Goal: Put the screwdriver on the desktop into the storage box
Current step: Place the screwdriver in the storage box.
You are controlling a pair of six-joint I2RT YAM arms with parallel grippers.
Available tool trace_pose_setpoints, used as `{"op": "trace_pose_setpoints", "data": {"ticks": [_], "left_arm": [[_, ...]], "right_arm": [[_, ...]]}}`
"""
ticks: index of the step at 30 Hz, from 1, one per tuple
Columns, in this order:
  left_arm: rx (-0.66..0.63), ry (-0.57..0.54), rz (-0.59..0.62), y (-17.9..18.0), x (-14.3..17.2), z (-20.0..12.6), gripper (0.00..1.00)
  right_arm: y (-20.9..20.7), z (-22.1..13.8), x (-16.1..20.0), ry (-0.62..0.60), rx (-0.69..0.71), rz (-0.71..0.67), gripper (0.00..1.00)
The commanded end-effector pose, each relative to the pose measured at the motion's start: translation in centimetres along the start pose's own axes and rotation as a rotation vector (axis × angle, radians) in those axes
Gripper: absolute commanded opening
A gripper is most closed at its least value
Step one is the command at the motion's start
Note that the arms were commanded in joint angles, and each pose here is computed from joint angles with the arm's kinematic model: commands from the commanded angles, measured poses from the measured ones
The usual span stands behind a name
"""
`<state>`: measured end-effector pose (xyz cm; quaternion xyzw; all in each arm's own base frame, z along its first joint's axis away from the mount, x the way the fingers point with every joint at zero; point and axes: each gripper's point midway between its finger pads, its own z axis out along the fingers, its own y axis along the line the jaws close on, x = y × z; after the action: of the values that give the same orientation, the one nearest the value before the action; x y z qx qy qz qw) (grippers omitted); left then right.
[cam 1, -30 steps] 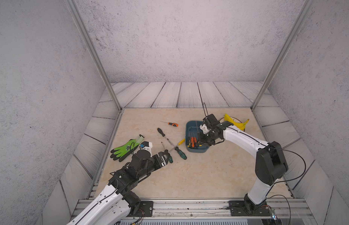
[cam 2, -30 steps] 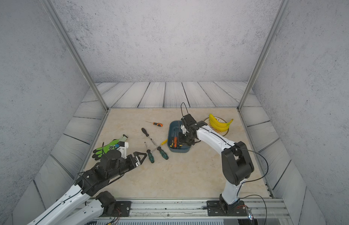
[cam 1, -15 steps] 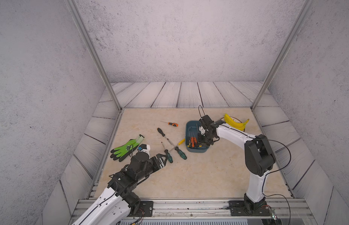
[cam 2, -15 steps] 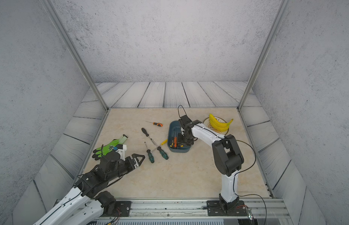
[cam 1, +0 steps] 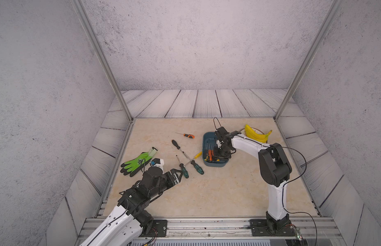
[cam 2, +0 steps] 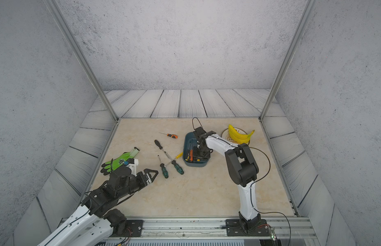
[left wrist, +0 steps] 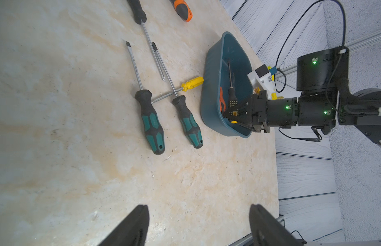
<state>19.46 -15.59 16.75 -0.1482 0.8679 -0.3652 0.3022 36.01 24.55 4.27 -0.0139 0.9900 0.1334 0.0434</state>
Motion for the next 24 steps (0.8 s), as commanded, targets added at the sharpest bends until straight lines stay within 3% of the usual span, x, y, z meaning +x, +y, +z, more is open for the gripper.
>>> {"op": "trace_pose_setpoints", "data": {"ticks": [1,13,24], "left_arm": [[-0.006,-0.005,-0.011,0.6,0.1,0.0,0.79],[-0.005,-0.002,-0.015,0.7,0.1,0.0,0.79],[-0.018,-0.012,-0.012,0.6,-0.3,-0.3,0.79]], "right_arm": [[-0.3,-0.5,-0.5,-0.007,0.023,0.007,0.42],[0.2,-1.7,-0.6,-0.023,0.011,-0.007,0.45],[0.7,-6.3,-0.4,-0.098,-0.005,-0.052,0.46]]}}
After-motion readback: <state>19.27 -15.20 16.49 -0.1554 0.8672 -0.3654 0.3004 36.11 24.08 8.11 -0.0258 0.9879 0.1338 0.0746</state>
